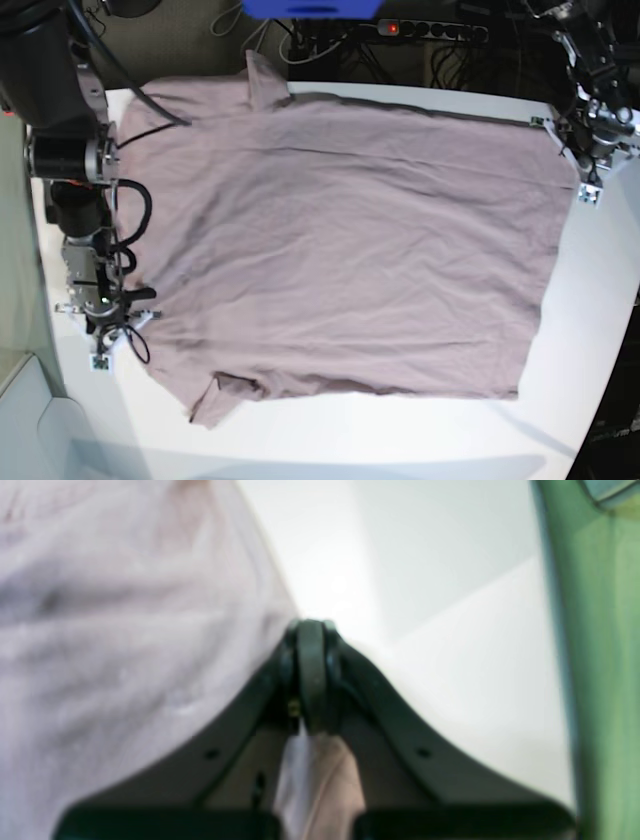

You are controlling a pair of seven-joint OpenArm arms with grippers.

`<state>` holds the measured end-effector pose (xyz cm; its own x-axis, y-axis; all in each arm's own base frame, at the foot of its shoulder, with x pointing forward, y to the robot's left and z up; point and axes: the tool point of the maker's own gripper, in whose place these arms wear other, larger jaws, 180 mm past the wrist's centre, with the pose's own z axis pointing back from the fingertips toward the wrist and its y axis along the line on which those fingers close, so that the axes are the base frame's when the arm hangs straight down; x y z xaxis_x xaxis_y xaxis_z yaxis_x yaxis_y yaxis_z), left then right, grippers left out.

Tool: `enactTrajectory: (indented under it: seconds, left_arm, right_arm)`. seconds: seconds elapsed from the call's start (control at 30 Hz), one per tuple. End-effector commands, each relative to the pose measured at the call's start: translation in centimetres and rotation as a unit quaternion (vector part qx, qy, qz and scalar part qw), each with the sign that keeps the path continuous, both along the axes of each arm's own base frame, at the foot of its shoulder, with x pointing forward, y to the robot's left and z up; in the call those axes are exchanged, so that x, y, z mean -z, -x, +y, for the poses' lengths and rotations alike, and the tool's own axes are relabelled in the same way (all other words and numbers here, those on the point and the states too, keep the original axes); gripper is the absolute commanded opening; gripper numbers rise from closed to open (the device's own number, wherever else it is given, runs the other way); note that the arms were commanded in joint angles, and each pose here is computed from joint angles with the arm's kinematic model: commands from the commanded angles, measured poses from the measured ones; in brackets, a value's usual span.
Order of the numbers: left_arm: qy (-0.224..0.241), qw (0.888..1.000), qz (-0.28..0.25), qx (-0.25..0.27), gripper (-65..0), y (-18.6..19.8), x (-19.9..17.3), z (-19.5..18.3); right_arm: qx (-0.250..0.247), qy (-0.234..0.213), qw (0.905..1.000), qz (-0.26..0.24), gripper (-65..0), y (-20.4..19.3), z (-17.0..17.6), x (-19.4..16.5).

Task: Layout the t-shirt on the table in an organized manner, then fold the t-shirt properly
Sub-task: 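Lower the shirt and slide the right gripper along the side toward the hem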

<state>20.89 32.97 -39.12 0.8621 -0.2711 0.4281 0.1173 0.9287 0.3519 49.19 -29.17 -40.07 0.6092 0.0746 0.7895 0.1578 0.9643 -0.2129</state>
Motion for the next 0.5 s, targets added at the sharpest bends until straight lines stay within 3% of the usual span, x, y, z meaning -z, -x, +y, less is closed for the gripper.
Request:
enactTrajectory:
  seconds: [0.0, 0.1, 0.2, 0.27, 0.47]
  left_arm:
    - [-0.012, 1.0, -0.015, 0.002, -64.7, -0.6, -1.1, 0.6]
    - [-0.012, 1.0, -0.016, 0.002, -64.7, -0.6, -1.1, 0.6]
    - [-0.011, 1.0, -0.015, 0.002, -64.7, -0.6, -1.0, 0.5]
    - [-0.01, 1.0, -0.015, 0.002, -64.7, -0.7, -1.0, 0.5]
    - [-0.012, 1.0, -0.018, 0.002, -64.7, -0.8, -1.2, 0.5]
  right_arm:
    - [0.004, 0.012, 0.9985, -0.053, -65.0, -2.5, -0.9, -4.4]
    - [-0.002, 0.015, 0.9983, -0.057, -65.0, -2.6, -0.4, -5.6]
    - [-0.051, -0.001, 0.9973, -0.052, -65.0, -2.6, 2.5, -5.7]
    - [-0.079, -0.02, 0.9962, -0.032, -65.0, -2.2, 4.7, -4.6]
    - [-0.085, -0.045, 0.9947, 0.037, -65.0, 0.4, 7.4, -0.3]
